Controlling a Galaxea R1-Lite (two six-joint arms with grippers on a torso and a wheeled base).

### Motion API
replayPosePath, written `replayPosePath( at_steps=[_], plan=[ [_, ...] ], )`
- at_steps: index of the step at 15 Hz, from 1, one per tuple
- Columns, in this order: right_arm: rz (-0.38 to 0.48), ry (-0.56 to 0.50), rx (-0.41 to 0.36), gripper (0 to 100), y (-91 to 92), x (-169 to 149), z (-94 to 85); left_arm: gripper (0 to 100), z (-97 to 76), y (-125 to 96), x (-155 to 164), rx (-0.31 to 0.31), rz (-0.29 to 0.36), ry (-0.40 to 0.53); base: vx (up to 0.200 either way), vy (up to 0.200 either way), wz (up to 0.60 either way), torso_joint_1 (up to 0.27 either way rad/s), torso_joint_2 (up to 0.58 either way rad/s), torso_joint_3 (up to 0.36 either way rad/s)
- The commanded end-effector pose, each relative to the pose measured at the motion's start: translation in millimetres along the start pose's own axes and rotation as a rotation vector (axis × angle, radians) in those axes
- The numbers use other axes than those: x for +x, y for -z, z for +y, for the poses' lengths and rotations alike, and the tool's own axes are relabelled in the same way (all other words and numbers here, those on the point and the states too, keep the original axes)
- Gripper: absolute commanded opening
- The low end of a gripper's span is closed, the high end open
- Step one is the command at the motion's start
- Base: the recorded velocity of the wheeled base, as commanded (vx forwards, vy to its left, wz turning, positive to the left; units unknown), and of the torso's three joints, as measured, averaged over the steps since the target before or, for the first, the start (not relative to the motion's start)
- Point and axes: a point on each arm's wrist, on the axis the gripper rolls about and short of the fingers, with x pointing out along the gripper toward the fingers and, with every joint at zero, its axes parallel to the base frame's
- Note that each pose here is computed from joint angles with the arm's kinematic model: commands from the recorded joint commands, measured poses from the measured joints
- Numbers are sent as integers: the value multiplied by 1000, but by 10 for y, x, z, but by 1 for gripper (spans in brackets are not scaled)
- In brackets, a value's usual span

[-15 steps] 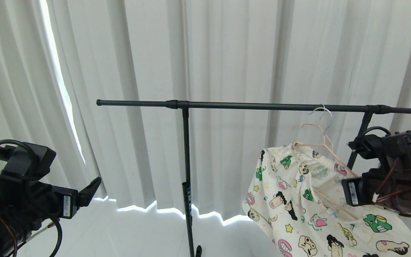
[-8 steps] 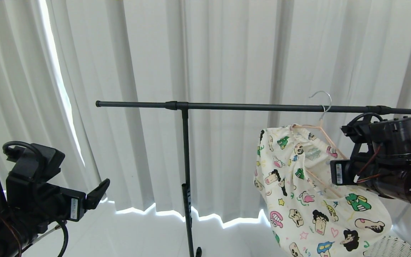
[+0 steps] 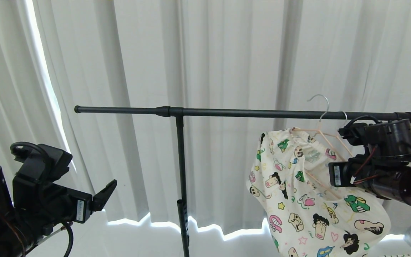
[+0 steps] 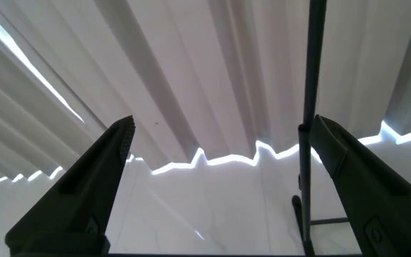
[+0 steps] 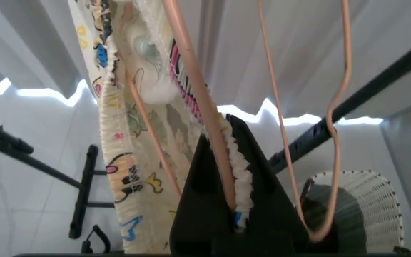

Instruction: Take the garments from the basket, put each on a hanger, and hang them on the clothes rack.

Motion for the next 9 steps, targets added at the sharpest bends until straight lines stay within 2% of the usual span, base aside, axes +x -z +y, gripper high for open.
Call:
replayPosePath(
  at_steps=[1, 9],
  plan=[
    [9, 1, -4, 0, 16, 29, 10, 100, 1, 0, -1, 0, -1, -1, 200, 0, 0, -2, -2, 2],
    [44, 16, -17, 0, 81, 341, 92, 100, 2, -2, -4, -2, -2, -1, 0, 0, 0, 0, 0, 0]
  ],
)
